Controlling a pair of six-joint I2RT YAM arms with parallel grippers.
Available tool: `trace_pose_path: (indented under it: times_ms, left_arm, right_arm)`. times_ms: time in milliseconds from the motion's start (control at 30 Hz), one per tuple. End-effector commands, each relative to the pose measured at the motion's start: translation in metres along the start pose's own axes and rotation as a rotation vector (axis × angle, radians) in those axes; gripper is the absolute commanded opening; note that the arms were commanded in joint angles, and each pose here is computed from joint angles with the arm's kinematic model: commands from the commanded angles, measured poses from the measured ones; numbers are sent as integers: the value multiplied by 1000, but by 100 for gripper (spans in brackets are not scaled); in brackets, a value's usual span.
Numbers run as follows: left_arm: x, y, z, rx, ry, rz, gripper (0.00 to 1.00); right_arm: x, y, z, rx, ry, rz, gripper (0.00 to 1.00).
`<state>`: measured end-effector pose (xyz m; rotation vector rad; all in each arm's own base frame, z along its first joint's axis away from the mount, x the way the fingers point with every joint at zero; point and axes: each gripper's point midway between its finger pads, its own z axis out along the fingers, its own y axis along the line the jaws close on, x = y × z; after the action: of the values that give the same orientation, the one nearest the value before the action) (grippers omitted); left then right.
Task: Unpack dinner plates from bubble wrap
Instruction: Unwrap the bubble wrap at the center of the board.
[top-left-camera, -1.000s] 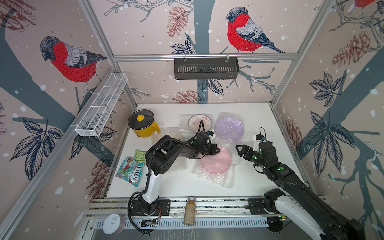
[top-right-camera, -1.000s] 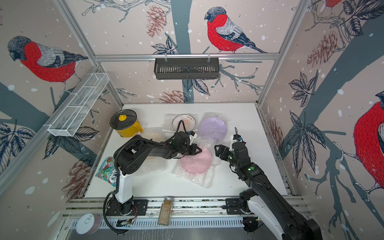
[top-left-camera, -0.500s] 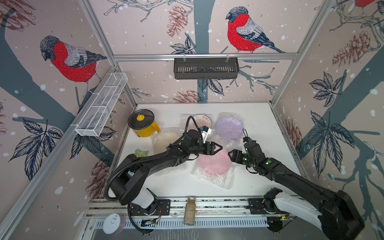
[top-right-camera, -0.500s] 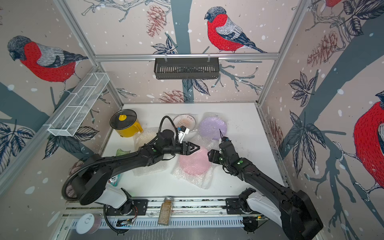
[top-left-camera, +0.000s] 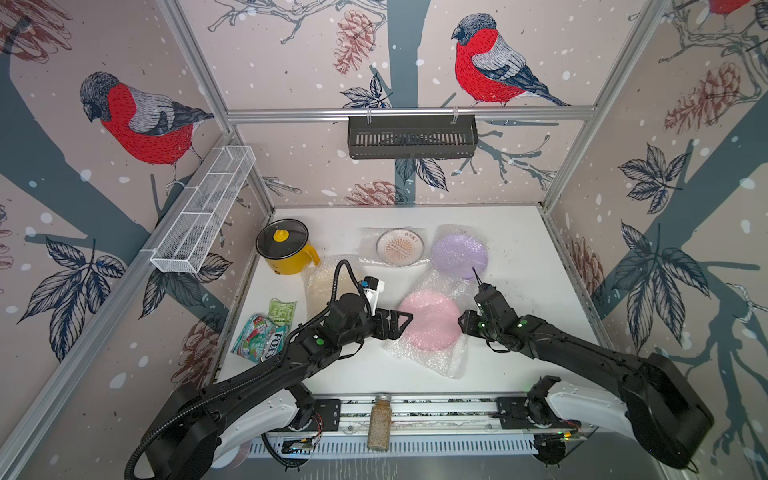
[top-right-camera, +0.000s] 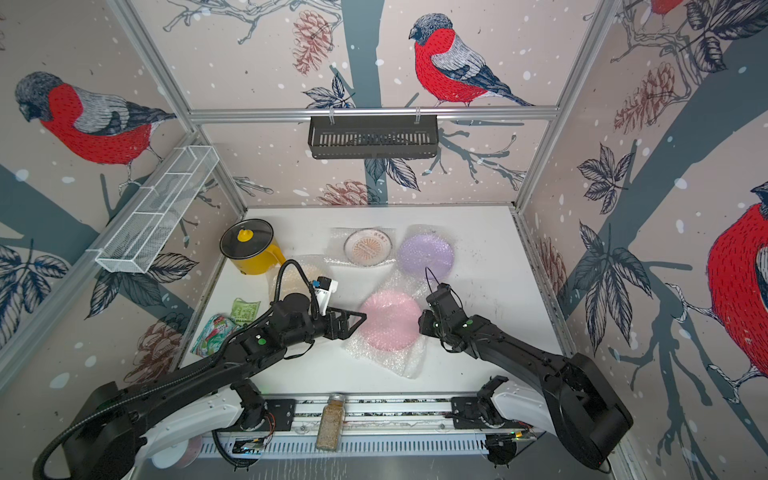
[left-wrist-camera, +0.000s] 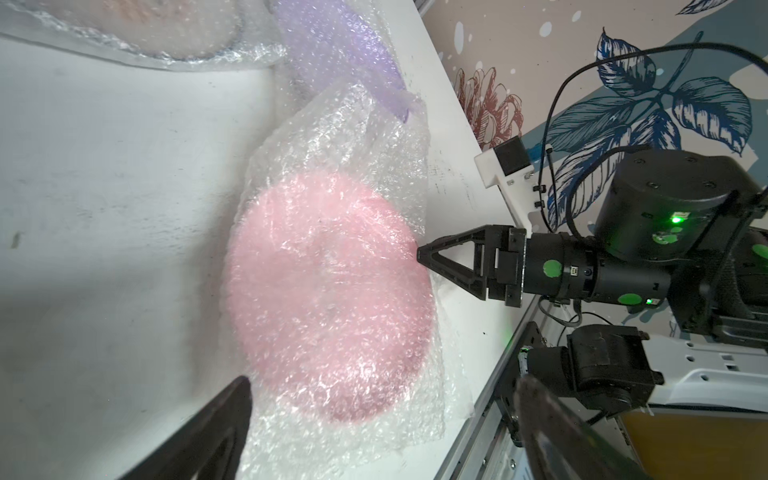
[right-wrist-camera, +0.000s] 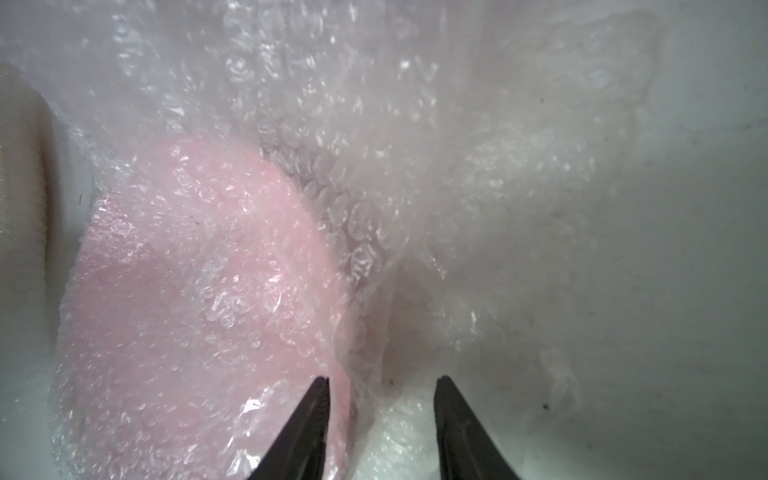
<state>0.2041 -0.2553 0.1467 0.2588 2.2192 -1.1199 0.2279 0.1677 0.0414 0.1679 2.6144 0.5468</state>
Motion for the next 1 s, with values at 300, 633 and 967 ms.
trace_pose_path:
  times_ms: [300, 633, 967]
  left_arm:
    - [-2, 13, 5, -62, -16, -3, 97]
    - [-2, 20, 3, -97, -24, 10, 97]
    - [-17, 11, -12, -69, -122, 50, 97]
  right_arm:
    - [-11, 6, 16, 67, -5, 1, 31]
    - [-7, 11, 25, 64, 28, 8, 16]
    - [-53, 33, -13, -36, -50, 41, 5]
